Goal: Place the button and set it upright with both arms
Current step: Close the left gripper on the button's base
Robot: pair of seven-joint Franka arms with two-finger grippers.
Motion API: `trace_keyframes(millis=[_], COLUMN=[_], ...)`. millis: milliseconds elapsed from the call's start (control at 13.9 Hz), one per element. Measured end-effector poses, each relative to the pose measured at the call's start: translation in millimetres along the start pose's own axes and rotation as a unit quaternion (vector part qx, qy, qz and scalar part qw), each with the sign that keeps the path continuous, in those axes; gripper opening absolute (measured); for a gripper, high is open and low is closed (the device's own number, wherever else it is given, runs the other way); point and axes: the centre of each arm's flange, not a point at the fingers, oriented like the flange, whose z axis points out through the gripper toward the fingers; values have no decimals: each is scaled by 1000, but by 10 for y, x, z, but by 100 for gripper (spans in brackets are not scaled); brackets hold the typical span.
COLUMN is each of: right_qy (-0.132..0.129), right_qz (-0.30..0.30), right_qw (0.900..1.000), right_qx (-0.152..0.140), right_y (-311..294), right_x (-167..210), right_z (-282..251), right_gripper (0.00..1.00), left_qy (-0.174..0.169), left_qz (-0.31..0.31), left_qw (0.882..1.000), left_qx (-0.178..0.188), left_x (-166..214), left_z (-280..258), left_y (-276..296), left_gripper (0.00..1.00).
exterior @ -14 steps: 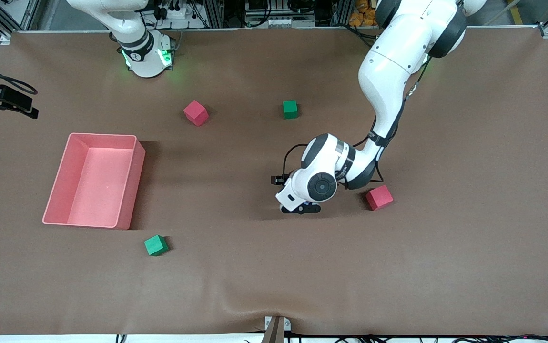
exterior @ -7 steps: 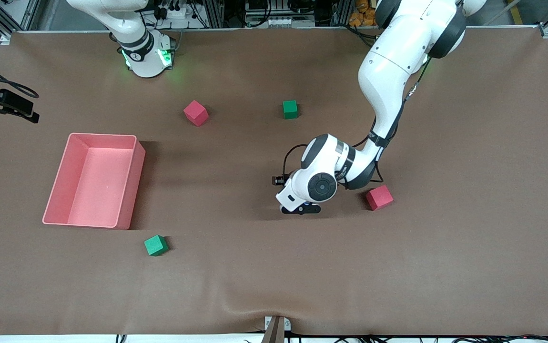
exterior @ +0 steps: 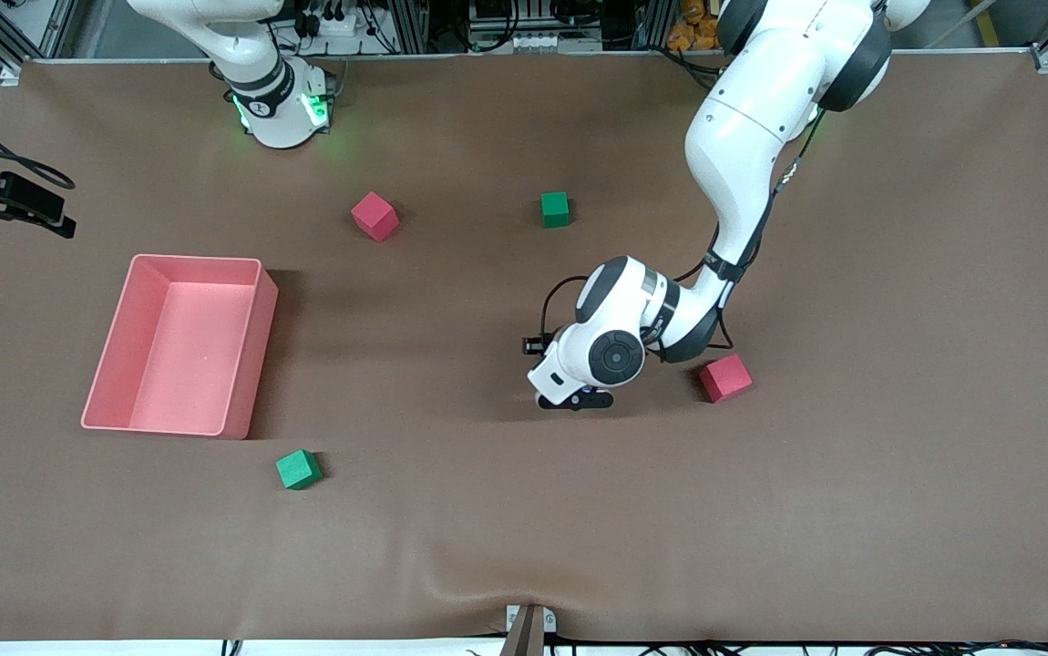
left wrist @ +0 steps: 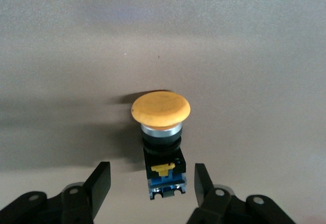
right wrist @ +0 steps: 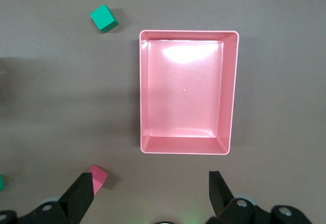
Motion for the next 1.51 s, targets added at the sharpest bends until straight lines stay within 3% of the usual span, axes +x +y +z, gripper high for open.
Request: trace_keyframes(millis=[721,865,937,1081,1153,1225,1514], right_qy=[-7,-8,-8,-8,-8,-8,-8], right_qz=[0,0,0,0,0,0,0], right_qw=[1000,1000,1000,1000,1000,1000,1000], right_qx=[0,1,1,1,1,1,1], right_y=[-1,-1,-1,-2,-2,-2,-3], right_x=[-15,-15,-15,-15,-15,-15,-15], right_z=[17,17,17,18,18,19,19], right_gripper=[100,100,100,100,100,100,100], left_qy=[-2,-2,-2,-2,-2,-2,1], left_qz=[-1,-1,-1,-1,-1,-1,-2], left_qw=[1000,1000,1000,1000,1000,1000,1000], left_qx=[1,1,1,1,1,1,-1], left_x=[4,4,4,3,3,3,10], left_z=[33,35,37,38,38,38,10], left_y=[-7,-8,-8,-7,-7,-7,7], left_gripper=[64,55,55,40,40,33,33])
